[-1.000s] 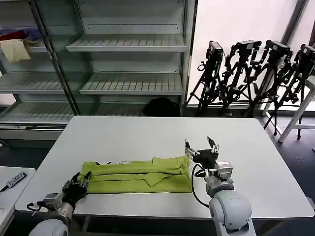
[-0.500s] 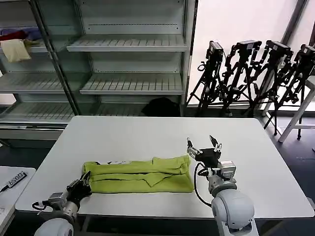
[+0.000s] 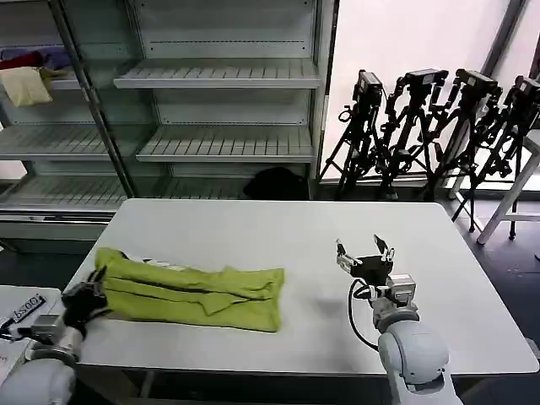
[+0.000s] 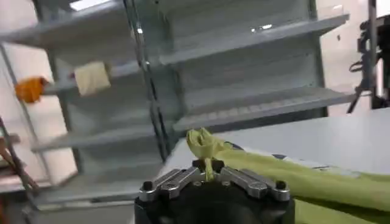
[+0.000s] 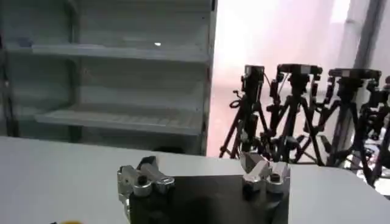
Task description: Fold and organize the clothes.
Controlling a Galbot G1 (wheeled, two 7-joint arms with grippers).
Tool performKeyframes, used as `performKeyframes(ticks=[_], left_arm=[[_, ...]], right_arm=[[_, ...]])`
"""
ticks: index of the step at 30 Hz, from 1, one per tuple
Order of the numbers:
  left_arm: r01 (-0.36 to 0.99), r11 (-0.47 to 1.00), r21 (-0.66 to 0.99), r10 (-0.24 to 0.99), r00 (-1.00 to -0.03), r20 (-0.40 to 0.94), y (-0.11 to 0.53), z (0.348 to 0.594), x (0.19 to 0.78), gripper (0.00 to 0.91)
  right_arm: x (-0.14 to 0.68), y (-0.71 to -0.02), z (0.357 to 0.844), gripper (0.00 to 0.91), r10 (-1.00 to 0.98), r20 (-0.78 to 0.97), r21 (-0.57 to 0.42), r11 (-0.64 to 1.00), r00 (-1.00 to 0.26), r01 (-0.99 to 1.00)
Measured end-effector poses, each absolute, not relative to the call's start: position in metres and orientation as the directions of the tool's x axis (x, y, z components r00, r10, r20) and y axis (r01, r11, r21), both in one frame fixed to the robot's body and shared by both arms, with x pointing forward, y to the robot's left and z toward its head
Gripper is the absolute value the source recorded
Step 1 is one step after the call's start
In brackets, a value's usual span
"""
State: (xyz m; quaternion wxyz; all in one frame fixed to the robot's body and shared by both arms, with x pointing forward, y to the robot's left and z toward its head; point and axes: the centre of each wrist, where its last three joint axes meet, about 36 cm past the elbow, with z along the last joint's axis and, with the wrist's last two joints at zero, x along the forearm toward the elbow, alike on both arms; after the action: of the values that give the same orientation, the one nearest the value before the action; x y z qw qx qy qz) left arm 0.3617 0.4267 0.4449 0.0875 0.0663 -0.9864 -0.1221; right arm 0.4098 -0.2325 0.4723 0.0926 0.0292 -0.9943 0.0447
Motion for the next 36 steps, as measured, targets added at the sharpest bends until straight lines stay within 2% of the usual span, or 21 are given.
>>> performKeyframes(ticks=[6,12,24,36], left_arm=[[-0.087,0.931,0.355,-0.144,-0.98,0.136,0.456,0.478,0.362,0.0],[0.0,0.924,0.382,-0.06,-0.988,0.144,0.416,0.494,0.36,0.0],[0.251,0.919,0.304,0.19,-0.958,0.216,0.272,0.468,0.364,0.0],[0.355,0.899,0.257,0.29,-0.922,0.259,0.209,0.458,0.365,0.0]], right_arm=[[0.414,-0.24,0.452,0.907,-0.035,0.224,-0.091,0.994,-0.974,-0.057],[0.412,-0.247,0.441,0.907,-0.019,0.24,-0.098,0.994,-0.971,-0.043],[0.401,-0.262,0.429,0.907,0.008,0.248,-0.114,0.993,-0.969,-0.021],[0.394,-0.262,0.422,0.907,0.008,0.254,-0.118,0.993,-0.967,-0.023]])
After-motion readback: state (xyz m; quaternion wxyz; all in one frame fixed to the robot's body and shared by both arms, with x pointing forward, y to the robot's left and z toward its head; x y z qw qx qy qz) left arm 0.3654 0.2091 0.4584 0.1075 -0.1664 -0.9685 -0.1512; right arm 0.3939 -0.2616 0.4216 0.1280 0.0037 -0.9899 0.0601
